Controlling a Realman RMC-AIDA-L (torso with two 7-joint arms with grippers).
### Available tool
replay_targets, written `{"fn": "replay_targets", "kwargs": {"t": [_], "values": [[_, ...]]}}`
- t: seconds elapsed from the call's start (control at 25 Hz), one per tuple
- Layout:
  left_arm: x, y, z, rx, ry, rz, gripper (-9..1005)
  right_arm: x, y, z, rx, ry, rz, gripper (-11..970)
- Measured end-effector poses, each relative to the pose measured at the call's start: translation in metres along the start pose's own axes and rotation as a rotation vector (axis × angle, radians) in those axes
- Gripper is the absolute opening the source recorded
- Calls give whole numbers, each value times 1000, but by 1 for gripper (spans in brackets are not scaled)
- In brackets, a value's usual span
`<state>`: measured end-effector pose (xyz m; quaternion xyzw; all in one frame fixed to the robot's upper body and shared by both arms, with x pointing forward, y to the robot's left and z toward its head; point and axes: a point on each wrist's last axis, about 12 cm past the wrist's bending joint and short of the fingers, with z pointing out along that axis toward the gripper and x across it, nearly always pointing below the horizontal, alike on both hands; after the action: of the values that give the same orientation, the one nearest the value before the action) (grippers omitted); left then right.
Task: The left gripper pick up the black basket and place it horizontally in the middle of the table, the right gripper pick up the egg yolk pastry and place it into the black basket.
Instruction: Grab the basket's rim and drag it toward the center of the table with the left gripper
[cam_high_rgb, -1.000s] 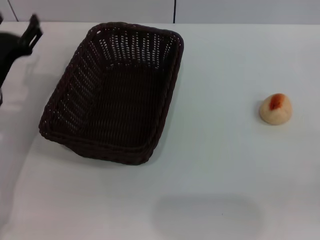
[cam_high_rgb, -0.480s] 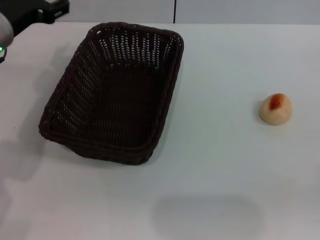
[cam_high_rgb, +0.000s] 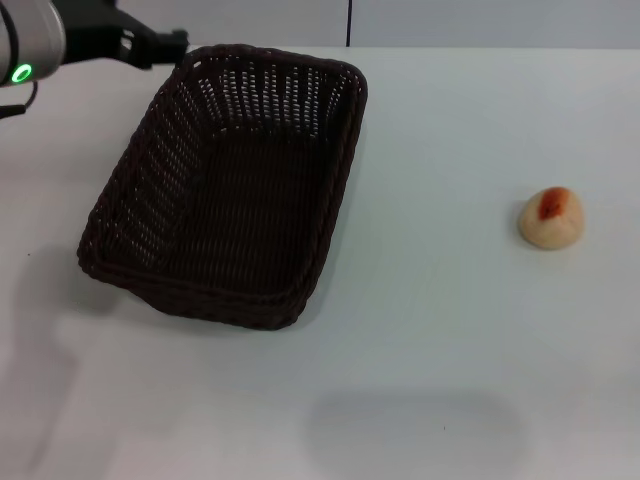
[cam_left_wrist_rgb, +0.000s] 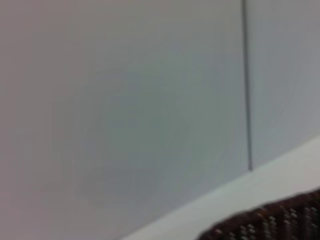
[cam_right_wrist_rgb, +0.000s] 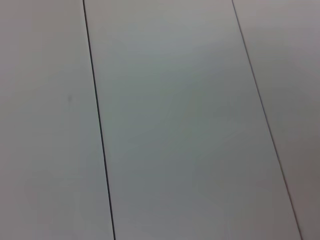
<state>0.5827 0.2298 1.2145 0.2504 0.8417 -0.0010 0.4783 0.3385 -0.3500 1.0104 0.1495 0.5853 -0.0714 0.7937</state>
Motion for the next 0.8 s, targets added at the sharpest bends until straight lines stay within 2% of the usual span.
{"fn": "replay_targets", "kwargs": {"t": [0.28, 0.44, 0.56, 0.8], "values": [[4, 0, 9, 28, 114, 0, 803, 1, 0, -1, -6, 11, -1, 833], [14, 3, 18, 2, 191, -3, 800, 1, 0, -1, -7, 14, 0, 832], [24, 6, 31, -20, 304, -18, 797, 1, 0, -1, -8, 15, 0, 832], [27, 4, 38, 1, 356, -31, 793, 2, 1, -1, -8, 15, 0, 832]]}}
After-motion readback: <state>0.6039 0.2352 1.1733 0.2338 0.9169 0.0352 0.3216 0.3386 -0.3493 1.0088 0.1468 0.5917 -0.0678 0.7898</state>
